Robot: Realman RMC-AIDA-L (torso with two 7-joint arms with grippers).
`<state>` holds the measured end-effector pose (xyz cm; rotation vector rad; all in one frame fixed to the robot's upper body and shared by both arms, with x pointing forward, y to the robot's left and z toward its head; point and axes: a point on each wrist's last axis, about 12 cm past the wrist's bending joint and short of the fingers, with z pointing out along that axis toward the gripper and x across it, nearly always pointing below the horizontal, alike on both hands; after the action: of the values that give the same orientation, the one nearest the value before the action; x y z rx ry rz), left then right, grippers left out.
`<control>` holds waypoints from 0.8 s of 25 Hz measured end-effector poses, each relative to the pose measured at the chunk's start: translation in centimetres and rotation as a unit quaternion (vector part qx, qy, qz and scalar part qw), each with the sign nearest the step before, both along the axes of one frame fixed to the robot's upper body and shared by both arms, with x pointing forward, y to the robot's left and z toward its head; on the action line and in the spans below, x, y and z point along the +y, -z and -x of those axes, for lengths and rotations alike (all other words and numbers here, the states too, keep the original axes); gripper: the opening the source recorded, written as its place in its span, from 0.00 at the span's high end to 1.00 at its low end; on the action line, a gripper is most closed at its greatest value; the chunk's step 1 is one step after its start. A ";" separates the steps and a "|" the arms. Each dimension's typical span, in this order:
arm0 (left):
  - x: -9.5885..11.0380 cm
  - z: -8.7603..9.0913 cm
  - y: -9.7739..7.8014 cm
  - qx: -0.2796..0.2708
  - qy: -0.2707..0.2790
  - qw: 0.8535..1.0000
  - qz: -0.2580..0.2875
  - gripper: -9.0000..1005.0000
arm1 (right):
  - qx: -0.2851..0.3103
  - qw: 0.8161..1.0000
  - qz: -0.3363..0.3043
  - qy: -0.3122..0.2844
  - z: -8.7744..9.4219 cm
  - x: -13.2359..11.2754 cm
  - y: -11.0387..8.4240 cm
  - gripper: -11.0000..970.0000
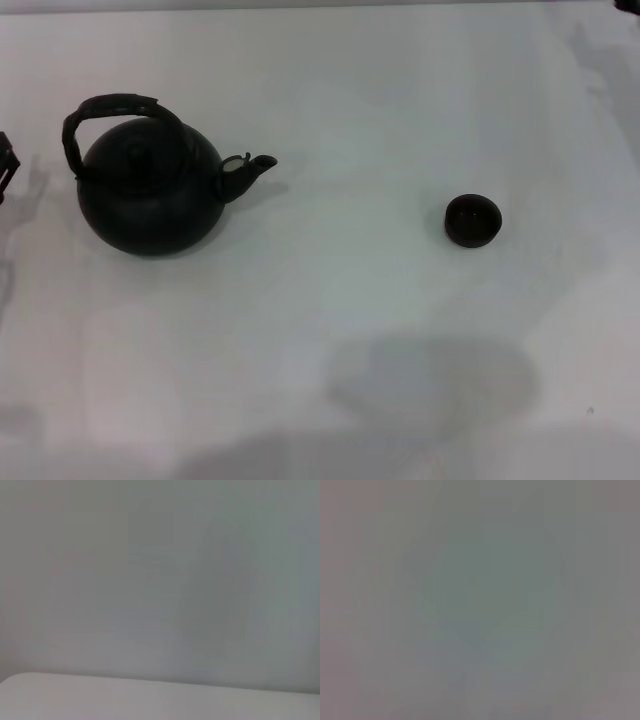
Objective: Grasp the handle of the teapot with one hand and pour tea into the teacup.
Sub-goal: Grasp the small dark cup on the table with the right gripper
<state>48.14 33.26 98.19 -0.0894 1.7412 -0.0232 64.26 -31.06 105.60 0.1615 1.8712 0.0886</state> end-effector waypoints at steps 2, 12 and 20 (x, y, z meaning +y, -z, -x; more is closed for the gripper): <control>0.1 0.0 0.0 0.000 0.000 1.000 -0.001 0.12 | -0.004 1.000 -0.010 -0.027 -1.0 1.0 -1.1 0.13; 0.4 -0.3 -0.2 -0.005 -0.006 1.000 -0.002 0.12 | -0.005 0.968 -0.093 -0.233 -2.6 5.9 -5.2 0.13; 0.6 -0.5 -0.5 -0.009 -0.009 1.000 -0.006 0.12 | 0.101 0.904 -0.080 -0.408 -3.0 5.9 -9.4 0.14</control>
<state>48.68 33.90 98.66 -0.0960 1.7214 -0.0013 67.25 -25.13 114.97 -0.5338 2.0227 0.8283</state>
